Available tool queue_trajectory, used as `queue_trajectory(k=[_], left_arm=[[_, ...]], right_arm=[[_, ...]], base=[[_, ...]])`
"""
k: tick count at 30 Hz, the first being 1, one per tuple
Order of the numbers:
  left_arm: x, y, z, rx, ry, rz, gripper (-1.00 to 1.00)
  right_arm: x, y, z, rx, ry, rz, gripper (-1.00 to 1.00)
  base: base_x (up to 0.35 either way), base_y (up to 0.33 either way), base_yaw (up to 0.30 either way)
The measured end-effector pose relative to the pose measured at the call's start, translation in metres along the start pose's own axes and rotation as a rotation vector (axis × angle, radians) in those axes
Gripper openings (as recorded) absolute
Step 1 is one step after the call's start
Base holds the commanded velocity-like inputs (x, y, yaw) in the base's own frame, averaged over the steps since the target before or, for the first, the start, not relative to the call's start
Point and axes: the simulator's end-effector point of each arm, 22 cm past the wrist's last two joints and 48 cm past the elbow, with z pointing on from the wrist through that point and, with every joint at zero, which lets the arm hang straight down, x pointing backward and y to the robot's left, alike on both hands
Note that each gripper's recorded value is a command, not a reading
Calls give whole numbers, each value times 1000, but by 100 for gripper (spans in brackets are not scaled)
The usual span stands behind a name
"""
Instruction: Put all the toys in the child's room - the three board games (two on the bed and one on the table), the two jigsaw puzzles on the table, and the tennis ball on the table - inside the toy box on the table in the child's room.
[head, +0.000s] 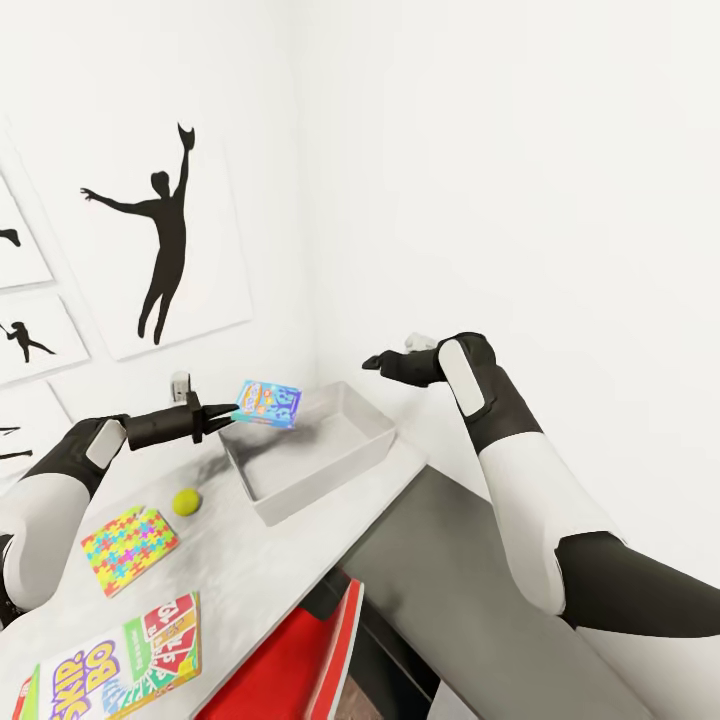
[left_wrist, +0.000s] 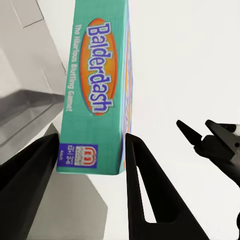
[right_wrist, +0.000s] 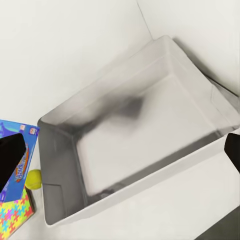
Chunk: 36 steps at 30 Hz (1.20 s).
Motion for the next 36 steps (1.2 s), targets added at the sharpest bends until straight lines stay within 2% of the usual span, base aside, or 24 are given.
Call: queue_trajectory(k=[7,10,12,14,18,26,32,36], left_arm=[[-2,-1,1,-7,-2,11,-100],[0,4,8,-48,4,25,-100],[1,11,13,-97,5,35,-100],[2,15,21,-132,5,47,-100],[0,4,43,-157,4,81,-100],[-3,-5,84,-283,-7,157,-100],[-14,-16,101,-341,-45,209,-100],[-15,-25,116,-369,-64,241,-100]], right_arm=[[-1,1,-1,2,-2,-8,100],[-7,3,-5,4,-18,-21,100],[-14,7,-10,1,-36,-33,100],[-17,10,-14,-3,-39,-42,100],[-24,16,-23,-8,-51,-58,100],[-36,20,-34,2,-82,-74,100],[-43,24,-39,-4,-105,-83,100],[-47,41,-45,-13,-127,-137,100]], base=[[0,0,0],[0,0,0],[0,0,0],[0,0,0],[0,0,0],[0,0,0],[0,0,0],[0,0,0]])
